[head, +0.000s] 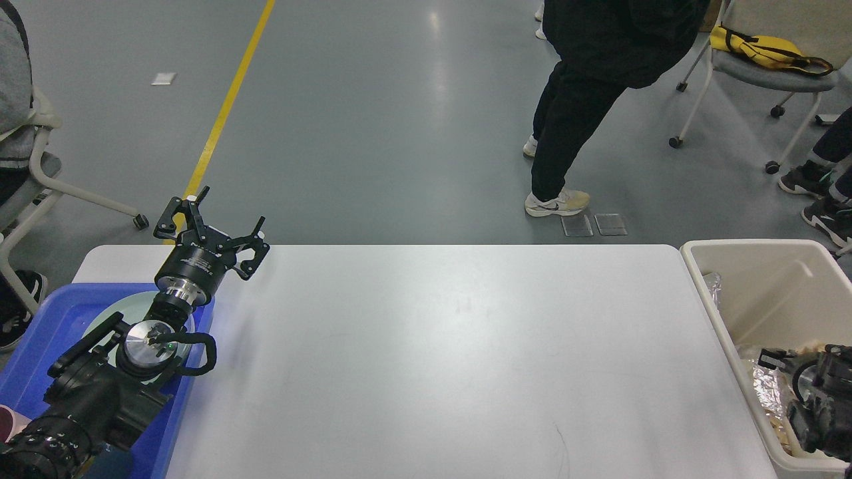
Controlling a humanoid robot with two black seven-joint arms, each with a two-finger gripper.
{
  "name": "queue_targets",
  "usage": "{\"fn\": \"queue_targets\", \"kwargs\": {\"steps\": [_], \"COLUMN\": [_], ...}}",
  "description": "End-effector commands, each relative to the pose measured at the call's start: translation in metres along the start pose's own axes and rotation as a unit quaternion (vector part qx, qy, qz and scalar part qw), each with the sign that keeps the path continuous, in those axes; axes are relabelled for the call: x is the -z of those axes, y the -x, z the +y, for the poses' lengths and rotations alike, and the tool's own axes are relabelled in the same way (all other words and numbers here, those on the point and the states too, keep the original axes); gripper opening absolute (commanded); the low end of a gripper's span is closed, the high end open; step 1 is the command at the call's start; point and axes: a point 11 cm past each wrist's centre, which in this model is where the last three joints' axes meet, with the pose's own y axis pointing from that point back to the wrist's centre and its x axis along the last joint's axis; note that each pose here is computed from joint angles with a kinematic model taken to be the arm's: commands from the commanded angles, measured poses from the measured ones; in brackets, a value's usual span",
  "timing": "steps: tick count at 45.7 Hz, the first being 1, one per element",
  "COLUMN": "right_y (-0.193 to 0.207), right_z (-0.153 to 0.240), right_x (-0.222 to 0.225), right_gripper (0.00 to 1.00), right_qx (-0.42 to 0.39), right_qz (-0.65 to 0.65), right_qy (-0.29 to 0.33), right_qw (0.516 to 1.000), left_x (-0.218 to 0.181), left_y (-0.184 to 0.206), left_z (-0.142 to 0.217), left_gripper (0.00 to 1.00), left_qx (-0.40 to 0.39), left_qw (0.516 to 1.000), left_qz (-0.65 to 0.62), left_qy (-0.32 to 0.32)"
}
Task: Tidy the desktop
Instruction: 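Release the bag in the bin and raise the right gripper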
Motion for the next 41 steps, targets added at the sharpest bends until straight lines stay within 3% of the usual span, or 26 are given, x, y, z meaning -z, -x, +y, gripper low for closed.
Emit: {"fn": "queue_targets", "kwargs": {"steps": [1, 15, 24, 28, 33, 41], "right_y": [-0.001, -0.025, -0.101, -0.146, -0.206, -0.29], "right_z": [0.0, 0.001, 0.011, 0.021, 0.051, 0.151], "right_x": [0.0, 0.028, 0.069, 0.059, 0.054, 0.106], "right_gripper": [1.0, 1.0, 1.0, 1.0, 1.0, 1.0], "right_qx": [-0.001, -0.022, -0.05, -0.055, -0.012, 0.071], "right_qz": [-0.003, -0.016, -0.05, -0.068, -0.109, -0.134], "right_qy": [0.0, -0.024, -0.066, -0.068, -0.098, -0.23], "right_qw": [1.0, 0.999, 0.995, 0.994, 0.989, 0.961], "left_x": [0.0, 0.0, 0.0, 0.0, 0.0, 0.0], "left_y": [0.0, 0.0, 0.0, 0.0, 0.0, 0.0], "left_z": [0.0, 0.0, 0.0, 0.0, 0.0, 0.0], "left_gripper": [0.96, 0.96, 0.96, 0.96, 0.96, 0.96], "left_qx": [0.0, 0.0, 0.0, 0.0, 0.0, 0.001], "left_qw": [1.0, 1.0, 1.0, 1.0, 1.0, 1.0], "left_qz": [0.0, 0.0, 0.0, -0.001, 0.0, 0.0], "left_qy": [0.0, 0.0, 0.0, 0.0, 0.0, 0.0]}}
